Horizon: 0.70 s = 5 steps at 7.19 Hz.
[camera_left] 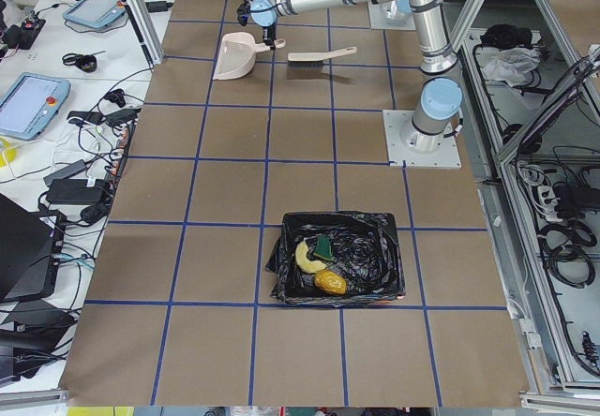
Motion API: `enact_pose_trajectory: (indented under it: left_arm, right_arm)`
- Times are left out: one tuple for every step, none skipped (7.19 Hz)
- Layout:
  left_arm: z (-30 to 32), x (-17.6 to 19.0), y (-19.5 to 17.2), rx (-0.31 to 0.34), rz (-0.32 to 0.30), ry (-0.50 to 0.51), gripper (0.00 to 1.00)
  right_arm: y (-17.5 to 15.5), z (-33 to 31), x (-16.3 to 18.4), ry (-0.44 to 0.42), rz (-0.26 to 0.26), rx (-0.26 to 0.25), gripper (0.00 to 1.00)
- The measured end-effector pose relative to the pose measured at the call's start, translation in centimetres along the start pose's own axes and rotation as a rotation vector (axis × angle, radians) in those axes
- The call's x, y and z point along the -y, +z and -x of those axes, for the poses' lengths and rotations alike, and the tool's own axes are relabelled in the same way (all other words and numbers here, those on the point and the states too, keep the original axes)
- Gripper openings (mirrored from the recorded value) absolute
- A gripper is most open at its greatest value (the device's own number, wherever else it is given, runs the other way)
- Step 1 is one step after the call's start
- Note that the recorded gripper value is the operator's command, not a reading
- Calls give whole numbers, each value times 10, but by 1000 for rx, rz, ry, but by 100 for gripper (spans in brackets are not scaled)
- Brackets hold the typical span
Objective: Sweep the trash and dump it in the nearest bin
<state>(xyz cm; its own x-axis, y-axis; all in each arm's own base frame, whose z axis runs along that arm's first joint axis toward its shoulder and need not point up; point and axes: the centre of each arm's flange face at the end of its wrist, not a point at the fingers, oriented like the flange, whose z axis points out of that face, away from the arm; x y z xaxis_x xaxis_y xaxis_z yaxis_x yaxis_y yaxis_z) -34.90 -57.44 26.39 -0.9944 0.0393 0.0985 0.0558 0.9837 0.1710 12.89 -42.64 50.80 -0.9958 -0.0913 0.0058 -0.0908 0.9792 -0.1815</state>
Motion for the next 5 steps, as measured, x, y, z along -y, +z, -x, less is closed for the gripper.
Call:
enact_pose_trajectory:
  left_arm:
    - [-1,-3,1,-2,3,-7,100]
    - [-2,-8,-2,-11,6,-15,100]
    - [-4,-12,-11,-27,-1,-20,100]
    - [-2,-14,-25,-37,-20,-21,100]
    - [7,-15,-45,-31,-55,-18,100]
  right_arm:
    - [0,0,0,0,0,0,100]
    - [0,0,0,-1,0,1,100]
    - [0,1,-1,-8,1,1,100]
    - [0,1,-1,-20,2,1,100]
    - [0,1,-1,-28,3,1,100]
